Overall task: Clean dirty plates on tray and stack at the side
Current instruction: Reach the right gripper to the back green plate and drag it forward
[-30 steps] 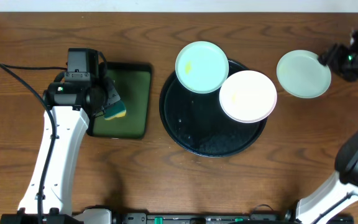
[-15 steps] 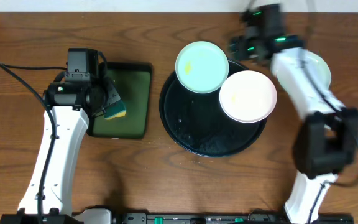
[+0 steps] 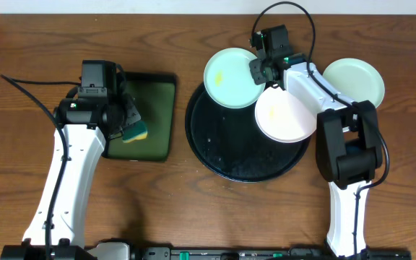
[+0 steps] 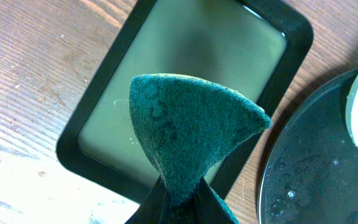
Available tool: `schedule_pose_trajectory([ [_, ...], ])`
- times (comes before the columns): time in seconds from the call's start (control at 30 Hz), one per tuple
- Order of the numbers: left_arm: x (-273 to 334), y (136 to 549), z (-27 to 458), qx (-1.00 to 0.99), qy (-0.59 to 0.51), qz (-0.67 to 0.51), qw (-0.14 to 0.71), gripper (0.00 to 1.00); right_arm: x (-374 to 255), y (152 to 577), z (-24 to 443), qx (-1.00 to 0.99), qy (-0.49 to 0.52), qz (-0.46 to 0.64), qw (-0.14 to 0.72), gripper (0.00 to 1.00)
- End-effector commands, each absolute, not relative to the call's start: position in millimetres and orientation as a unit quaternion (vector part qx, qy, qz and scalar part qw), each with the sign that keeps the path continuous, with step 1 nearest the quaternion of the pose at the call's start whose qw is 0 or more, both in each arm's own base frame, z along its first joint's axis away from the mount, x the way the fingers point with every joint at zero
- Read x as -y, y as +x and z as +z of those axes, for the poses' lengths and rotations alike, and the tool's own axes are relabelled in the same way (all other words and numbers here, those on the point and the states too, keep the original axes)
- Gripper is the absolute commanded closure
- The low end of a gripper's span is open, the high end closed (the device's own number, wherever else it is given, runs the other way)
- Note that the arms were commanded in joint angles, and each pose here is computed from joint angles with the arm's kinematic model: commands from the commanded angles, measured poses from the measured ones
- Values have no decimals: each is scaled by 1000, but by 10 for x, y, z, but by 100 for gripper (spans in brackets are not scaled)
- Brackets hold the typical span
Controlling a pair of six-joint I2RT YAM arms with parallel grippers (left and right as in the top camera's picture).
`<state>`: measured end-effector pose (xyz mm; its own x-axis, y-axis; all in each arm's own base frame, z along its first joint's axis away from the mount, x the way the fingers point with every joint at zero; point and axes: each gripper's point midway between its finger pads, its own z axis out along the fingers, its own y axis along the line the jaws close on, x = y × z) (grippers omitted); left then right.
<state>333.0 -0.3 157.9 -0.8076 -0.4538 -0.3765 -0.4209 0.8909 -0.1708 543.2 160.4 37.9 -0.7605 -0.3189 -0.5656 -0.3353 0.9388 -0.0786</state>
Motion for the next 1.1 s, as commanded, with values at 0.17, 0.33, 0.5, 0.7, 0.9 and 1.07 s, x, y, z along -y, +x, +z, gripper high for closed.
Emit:
schedule_pose_trajectory([
  [0.17,-3,3349,1567,-950,-225,-41,211,92,-1634,5380,310,-940,-184,9,287,84],
  [0.33,-3,3356,1570,-950,-225,-42,212,92,-1726,5309,187,-943,-193,38,269,80],
  [0.5,-2,3346,1566,-951,-225,-41,210,92,-1726,5309,152,-947,-174,43,266,99],
  [0.7,-2,3348,1566,-950,-225,-41,210,92,-1770,5281,429,-945,-168,53,275,99],
  [0.9,-2,3350,1567,-950,-225,-42,211,92,-1901,5061,1183,-940,-134,119,289,99],
  [1.07,-2,3356,1570,-950,-225,-42,212,92,-2025,4833,1642,-933,-137,144,301,99],
])
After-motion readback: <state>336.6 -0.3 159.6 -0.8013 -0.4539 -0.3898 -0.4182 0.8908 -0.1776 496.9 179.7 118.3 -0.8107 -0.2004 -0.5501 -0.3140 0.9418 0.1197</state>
